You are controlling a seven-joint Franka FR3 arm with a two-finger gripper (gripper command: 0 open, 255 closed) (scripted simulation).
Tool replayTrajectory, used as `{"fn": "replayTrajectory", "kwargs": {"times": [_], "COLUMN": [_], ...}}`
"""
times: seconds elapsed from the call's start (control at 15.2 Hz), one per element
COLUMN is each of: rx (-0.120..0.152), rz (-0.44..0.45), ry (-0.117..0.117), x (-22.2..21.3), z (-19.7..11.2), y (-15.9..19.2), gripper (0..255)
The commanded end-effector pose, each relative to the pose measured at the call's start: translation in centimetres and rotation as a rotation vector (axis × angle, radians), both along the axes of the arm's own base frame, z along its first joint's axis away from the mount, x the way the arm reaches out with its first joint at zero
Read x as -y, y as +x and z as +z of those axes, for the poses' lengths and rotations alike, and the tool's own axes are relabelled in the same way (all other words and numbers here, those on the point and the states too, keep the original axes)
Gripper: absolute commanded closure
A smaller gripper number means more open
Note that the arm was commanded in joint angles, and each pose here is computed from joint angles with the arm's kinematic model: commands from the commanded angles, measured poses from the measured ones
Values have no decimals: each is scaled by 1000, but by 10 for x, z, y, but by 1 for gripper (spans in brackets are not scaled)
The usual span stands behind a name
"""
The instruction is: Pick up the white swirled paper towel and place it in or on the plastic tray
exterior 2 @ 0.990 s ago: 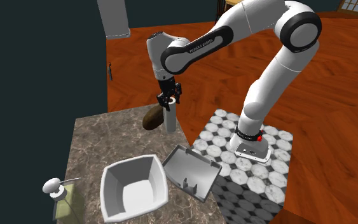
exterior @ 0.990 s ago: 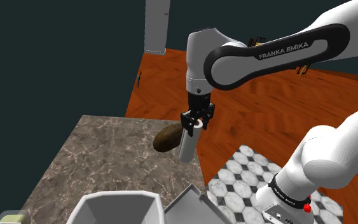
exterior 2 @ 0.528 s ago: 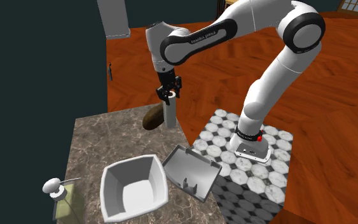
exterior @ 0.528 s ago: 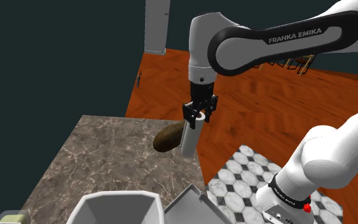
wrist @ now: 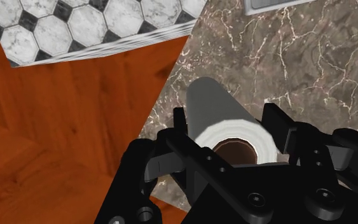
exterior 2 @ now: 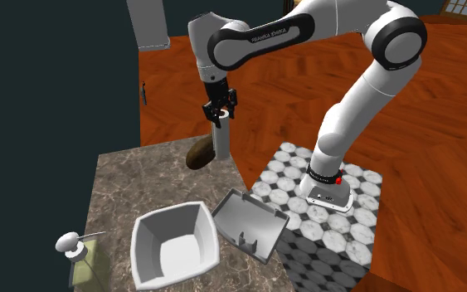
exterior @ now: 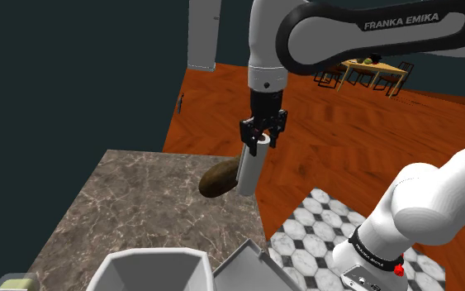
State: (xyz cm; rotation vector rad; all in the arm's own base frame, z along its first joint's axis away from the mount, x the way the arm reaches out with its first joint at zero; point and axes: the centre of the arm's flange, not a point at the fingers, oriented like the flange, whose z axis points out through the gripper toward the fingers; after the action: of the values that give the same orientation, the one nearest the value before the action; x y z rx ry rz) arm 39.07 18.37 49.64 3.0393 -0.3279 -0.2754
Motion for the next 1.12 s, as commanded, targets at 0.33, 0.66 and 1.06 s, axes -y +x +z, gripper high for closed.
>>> {"fn": "replayTrajectory", "kwargs": {"times": [0.33,0.66,1.06], "rx": [0,0,0], "rz": [0,0,0], "ry": [0,0,0], "x": [0,0,-16], "z": [38,64,90], "y": [0,0,-19], "gripper": [255,255,255]}}
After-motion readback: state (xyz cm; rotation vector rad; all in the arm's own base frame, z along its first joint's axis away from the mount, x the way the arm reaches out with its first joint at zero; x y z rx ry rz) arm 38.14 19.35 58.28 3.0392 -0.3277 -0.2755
